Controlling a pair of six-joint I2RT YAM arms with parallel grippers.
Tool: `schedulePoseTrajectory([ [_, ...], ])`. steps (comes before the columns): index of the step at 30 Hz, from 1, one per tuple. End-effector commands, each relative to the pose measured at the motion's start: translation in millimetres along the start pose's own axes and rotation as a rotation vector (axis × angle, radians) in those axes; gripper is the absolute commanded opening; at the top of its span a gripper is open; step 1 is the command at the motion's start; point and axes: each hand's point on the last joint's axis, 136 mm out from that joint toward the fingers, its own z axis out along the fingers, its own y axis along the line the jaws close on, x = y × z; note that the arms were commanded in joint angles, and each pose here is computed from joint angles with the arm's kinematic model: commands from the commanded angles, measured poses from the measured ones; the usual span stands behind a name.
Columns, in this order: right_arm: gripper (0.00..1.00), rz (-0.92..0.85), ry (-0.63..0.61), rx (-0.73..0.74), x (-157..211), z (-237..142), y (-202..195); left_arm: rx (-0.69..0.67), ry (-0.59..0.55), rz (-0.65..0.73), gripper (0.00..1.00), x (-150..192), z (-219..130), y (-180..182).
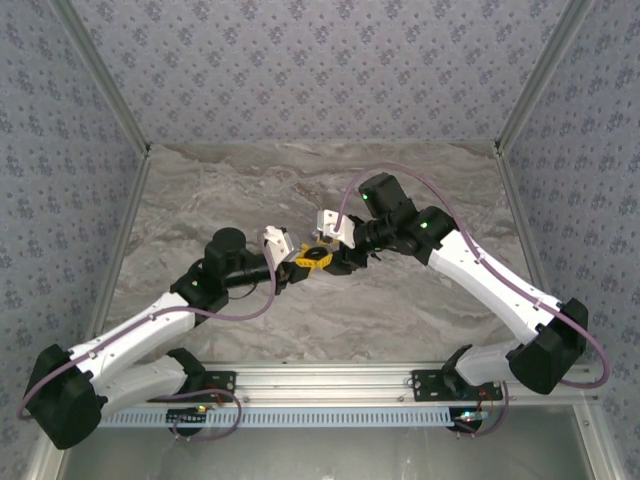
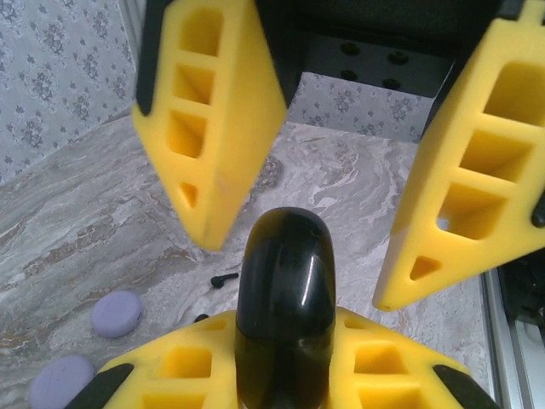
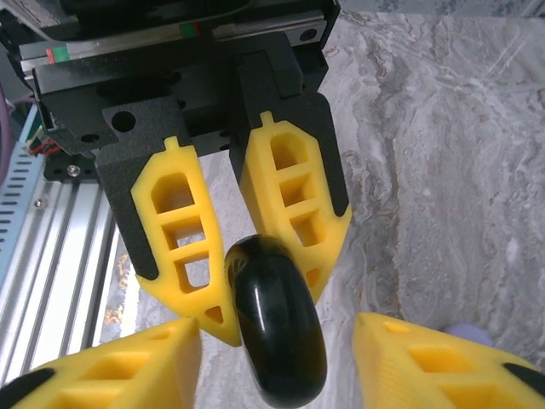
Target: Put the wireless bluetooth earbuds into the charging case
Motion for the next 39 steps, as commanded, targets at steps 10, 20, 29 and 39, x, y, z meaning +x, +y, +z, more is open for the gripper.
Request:
schedulePoseTrajectory([
  [10, 0.59, -0.01, 0.007, 0.1, -10, -4, -19, 0.01, -0.042, 0.019, 0.08, -17, 0, -1],
  [20, 0.59, 0.012, 0.01, 0.141, -16, -16, -30, 0.016, -0.044, 0.016, 0.07, -17, -1, -3],
  [29, 0.59, 0.021, 0.014, 0.178, -16, -23, -38, 0.018, -0.045, 0.014, 0.07, -18, 0, -3],
  [39, 0.59, 0.04, 0.004, 0.189, -18, -31, -38, 0.016, -0.047, 0.011, 0.07, -19, -1, -3],
])
